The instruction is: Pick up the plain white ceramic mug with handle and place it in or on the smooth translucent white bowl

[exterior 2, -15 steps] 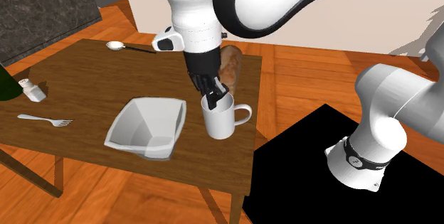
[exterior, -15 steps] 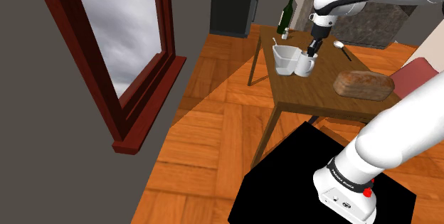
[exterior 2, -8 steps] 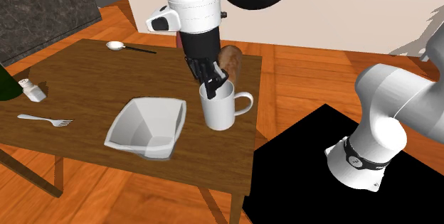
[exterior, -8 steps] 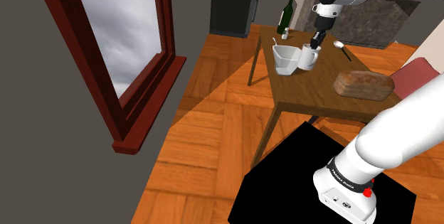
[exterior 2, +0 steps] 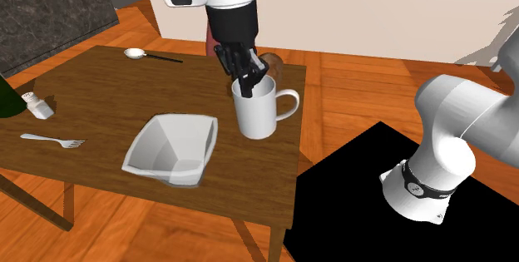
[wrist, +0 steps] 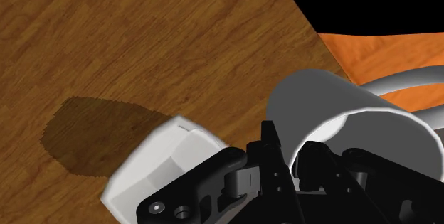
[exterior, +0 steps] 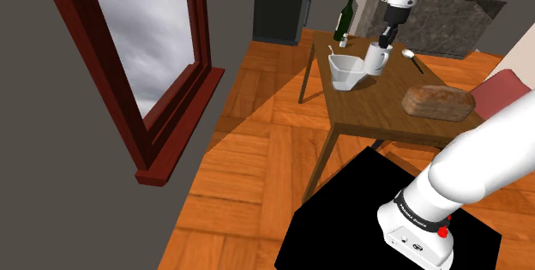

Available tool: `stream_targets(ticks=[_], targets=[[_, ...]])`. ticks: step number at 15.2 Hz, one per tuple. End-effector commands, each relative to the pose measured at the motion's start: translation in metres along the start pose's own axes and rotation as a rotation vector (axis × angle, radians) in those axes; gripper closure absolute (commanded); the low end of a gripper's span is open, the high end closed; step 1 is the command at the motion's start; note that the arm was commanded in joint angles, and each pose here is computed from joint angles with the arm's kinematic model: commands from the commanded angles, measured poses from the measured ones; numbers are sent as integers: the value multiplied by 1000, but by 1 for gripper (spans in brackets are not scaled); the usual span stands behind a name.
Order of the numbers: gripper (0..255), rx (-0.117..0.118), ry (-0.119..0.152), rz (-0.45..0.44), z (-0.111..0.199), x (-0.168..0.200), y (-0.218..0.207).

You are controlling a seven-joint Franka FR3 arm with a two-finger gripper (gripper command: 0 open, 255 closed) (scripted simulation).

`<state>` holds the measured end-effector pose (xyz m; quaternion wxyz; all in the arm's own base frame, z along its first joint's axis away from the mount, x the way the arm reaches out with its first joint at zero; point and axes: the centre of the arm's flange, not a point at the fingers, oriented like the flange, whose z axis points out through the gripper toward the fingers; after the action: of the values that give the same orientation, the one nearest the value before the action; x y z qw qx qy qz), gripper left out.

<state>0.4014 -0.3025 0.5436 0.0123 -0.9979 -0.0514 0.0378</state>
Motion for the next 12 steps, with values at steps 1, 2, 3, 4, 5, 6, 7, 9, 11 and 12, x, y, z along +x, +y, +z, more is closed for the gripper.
stream_targets(ticks=[1,2,3,4,5,6,7,9,11,12], targets=[[255,0,0,0,-10,0,0],[255,0,0,0,-15,-1,0],[255,0,0,0,-18,8,9],[255,0,0,0,-20,17,18],[255,0,0,0,-23,27,28],[255,0,0,0,-26,36,37],[255,0,0,0,-29,45,46],[255,0,0,0,-34,63,64],[255,0,0,0,-40,81,83],[255,0,0,0,-42,90,92]])
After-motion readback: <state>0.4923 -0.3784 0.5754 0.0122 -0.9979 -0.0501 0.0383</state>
